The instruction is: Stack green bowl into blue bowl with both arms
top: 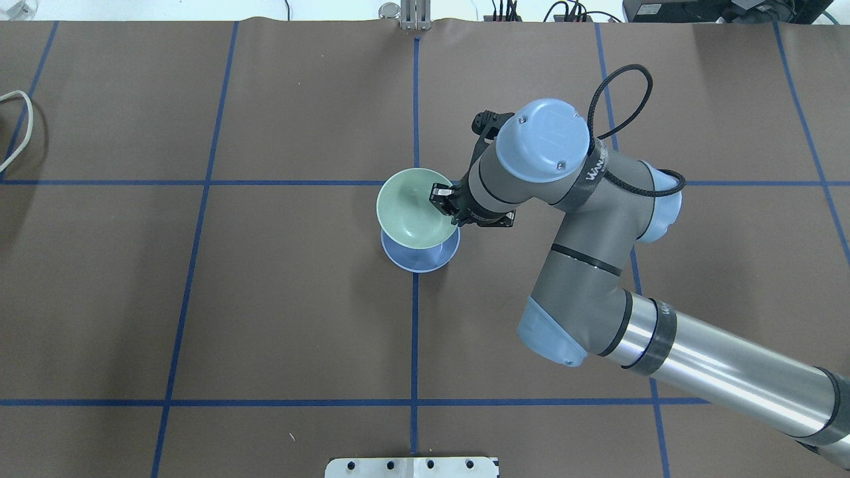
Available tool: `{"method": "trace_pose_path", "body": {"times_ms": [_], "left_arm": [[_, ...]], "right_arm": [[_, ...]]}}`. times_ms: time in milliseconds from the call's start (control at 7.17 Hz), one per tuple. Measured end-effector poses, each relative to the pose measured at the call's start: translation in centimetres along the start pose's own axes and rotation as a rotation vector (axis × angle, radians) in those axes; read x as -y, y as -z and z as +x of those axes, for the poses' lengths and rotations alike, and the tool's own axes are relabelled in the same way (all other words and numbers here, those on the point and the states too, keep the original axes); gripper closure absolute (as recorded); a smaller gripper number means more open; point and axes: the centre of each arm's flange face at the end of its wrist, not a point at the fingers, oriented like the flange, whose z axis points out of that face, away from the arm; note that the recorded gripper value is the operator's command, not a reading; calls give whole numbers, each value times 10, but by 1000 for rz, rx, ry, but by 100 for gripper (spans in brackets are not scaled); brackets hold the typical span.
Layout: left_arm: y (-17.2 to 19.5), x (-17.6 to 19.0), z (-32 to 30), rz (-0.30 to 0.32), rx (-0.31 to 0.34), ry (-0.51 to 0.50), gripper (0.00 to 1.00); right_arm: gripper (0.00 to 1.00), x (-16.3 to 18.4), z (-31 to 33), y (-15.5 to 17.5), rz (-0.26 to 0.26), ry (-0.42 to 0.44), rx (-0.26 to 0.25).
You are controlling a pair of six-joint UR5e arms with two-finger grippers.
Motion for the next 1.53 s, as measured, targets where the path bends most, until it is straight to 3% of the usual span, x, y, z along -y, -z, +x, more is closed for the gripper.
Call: {"method": "trace_pose_path", "body": {"times_ms": [419,977,1116,1256,1395,1535], "left_arm": [[-1,0,0,-1,-1,1,2],[-1,0,0,-2,-1,1,2],[-1,0,0,-2,-1,0,2],[-1,0,0,-2,-1,0,2],[-1,0,0,-2,-1,0,2],[-1,1,0,-2,-1,0,2]], "right_arm": [[100,-12,5,-22,4,8,-40],[100,-17,8,-35,-3,14,-57],[90,-17,8,-35,-3,15,-57],[34,-17,8,-35,-3,15,-57],[0,-16,8,-35,0,15,-57],[0,-15,9,-36,12,16,-59]]}}
